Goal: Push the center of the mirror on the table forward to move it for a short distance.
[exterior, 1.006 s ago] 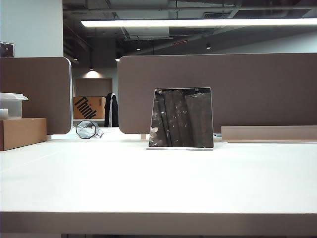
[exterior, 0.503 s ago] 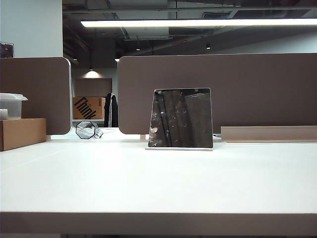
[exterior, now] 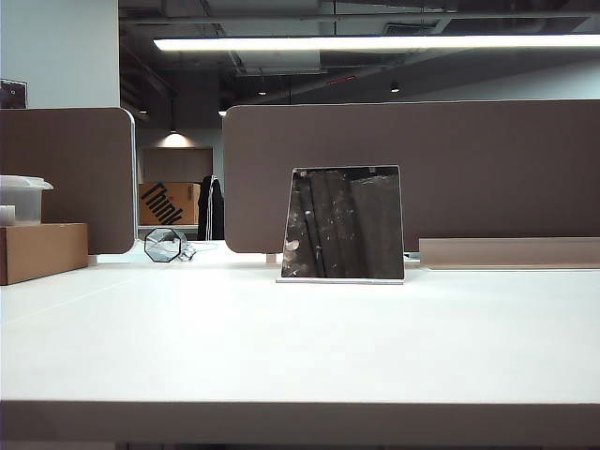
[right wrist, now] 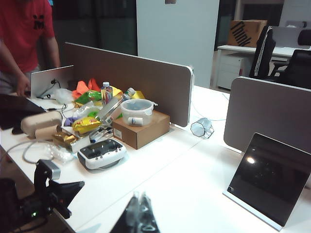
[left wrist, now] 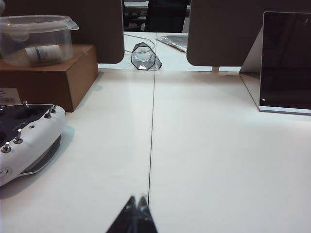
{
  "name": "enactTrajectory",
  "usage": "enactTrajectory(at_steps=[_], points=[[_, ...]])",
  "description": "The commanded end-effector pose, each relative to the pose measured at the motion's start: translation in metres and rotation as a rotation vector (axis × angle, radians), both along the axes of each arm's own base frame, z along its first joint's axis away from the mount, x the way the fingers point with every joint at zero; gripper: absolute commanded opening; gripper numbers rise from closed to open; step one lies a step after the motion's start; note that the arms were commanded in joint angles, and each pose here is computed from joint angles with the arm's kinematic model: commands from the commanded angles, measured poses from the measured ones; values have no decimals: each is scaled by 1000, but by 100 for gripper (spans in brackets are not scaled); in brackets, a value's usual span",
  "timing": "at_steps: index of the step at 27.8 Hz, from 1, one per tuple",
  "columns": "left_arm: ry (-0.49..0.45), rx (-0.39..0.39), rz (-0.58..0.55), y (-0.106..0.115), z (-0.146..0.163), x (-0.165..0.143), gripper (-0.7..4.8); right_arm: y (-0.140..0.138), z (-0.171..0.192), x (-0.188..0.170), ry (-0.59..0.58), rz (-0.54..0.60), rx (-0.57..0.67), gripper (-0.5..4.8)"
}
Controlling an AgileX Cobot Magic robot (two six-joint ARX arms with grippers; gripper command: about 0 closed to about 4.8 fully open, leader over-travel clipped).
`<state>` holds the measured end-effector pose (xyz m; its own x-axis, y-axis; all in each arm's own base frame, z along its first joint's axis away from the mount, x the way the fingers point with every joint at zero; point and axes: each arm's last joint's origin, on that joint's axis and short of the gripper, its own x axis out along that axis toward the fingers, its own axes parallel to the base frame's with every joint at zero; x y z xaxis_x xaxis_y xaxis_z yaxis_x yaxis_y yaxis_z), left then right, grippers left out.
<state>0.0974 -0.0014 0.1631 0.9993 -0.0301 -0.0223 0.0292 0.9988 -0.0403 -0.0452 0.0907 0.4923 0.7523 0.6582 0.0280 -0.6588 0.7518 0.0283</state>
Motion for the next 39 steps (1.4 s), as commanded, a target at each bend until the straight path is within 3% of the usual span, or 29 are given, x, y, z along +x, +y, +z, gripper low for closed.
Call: enactTrajectory(at_steps=[1, 21, 30, 35, 39], points=[[-5, 3, 0, 0, 0, 0, -5, 6, -2, -6, -21, -9, -10, -9], [-5, 3, 0, 0, 0, 0, -5, 7, -2, -6, -29, -3, -36, -9], [-5, 3, 2, 0, 0, 0, -5, 35, -8, 27, 17, -292, -112, -8], [-5, 3, -4, 0, 0, 0, -5, 54, -18, 74, 193, -482, -210, -8], [-5, 3, -4, 0, 0, 0, -5, 58, -26, 125, 382, -634, -207, -8]])
